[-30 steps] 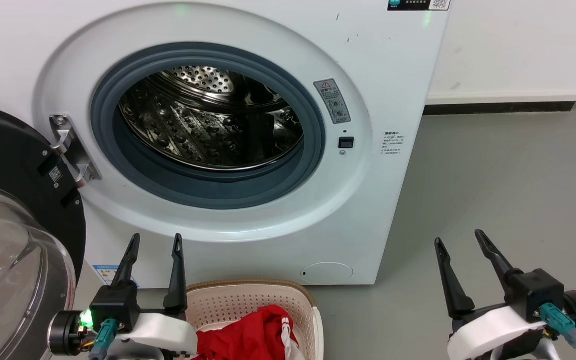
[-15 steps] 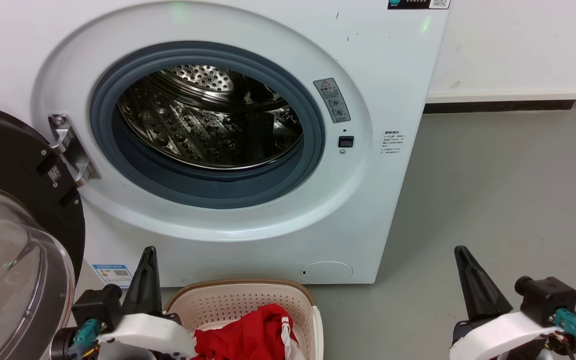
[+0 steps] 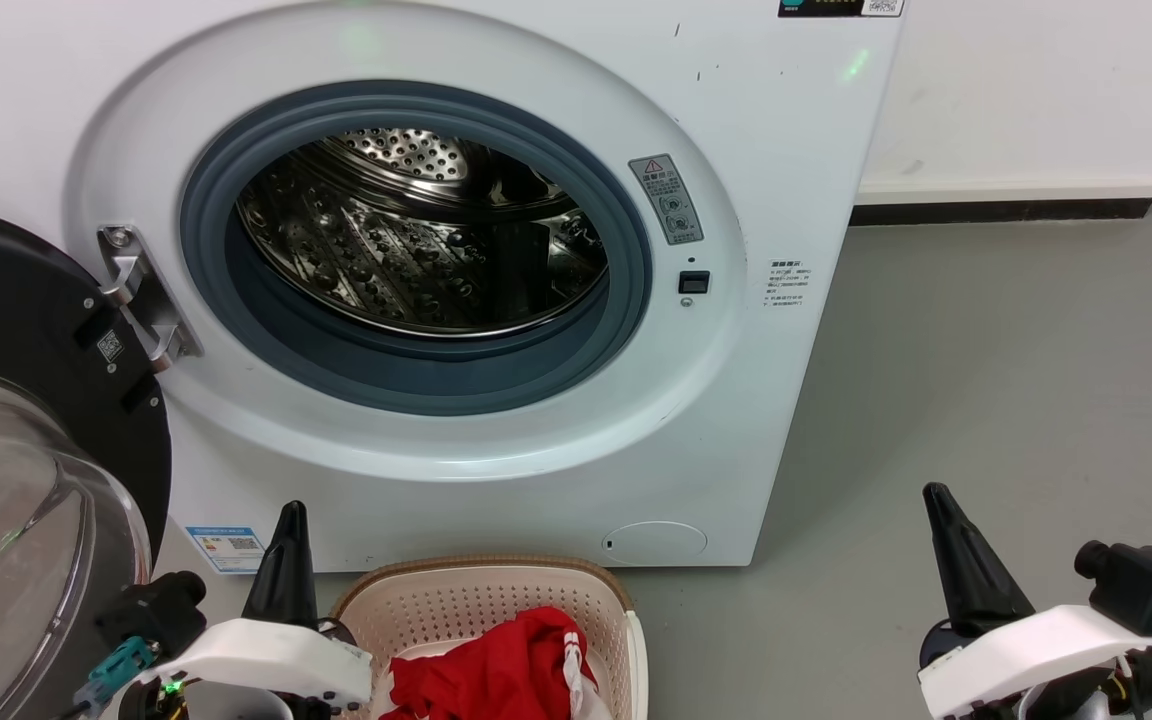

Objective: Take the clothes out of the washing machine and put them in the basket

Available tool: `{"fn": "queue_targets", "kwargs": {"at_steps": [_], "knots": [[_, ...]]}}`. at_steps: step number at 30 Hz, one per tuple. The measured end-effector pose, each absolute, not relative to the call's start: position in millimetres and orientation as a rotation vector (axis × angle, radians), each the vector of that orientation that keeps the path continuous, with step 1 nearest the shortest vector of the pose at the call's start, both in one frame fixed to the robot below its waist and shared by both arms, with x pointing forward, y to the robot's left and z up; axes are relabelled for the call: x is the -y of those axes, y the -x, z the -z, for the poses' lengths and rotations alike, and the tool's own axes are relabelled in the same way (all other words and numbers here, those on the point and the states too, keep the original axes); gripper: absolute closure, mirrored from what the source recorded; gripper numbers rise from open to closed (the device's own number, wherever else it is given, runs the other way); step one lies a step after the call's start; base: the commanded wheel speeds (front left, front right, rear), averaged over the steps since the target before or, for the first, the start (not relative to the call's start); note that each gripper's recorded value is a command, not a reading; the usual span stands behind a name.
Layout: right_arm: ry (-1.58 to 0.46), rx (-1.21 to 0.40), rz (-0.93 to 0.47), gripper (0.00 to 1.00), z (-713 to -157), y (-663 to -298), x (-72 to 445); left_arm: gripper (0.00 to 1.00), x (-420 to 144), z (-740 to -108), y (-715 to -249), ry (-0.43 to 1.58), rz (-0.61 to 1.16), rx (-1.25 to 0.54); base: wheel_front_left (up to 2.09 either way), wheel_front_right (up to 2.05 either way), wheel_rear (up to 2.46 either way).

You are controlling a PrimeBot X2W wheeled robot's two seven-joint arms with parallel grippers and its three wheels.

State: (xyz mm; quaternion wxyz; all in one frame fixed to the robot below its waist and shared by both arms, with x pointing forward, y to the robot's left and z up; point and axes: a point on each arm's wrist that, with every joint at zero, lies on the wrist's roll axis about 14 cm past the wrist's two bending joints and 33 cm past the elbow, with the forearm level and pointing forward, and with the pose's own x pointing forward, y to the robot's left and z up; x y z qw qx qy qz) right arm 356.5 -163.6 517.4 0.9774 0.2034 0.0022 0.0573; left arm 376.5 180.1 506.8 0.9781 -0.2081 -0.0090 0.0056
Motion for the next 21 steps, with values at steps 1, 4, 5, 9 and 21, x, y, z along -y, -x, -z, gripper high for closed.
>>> {"fn": "queue_targets", "kwargs": {"at_steps": [1, 4, 5, 9, 21], "knots": [[-0.427, -0.004, -0.114, 1.00, -517.6, -357.1, 164.1, 1.00, -180.3, -506.0, -376.6, 0.438, -0.012, 0.013, 0.00, 0.00, 0.00], [-0.478, -0.011, -0.107, 1.00, -515.4, -357.3, 165.9, 1.00, -182.2, -504.2, -377.0, 0.488, -0.021, 0.003, 0.00, 0.00, 0.00], [-0.497, -0.014, -0.105, 1.00, -514.9, -357.5, 166.6, 1.00, -182.5, -504.0, -377.1, 0.506, -0.021, 0.002, 0.00, 0.00, 0.00], [-0.564, -0.019, -0.097, 1.00, -513.2, -358.5, 168.4, 1.00, -184.9, -501.6, -377.4, 0.570, -0.031, -0.012, 0.00, 0.00, 0.00], [-0.743, -0.025, -0.076, 1.00, -511.5, -363.3, 174.4, 1.00, -187.7, -498.9, -379.9, 0.747, -0.041, -0.034, 0.00, 0.00, 0.00]]}}
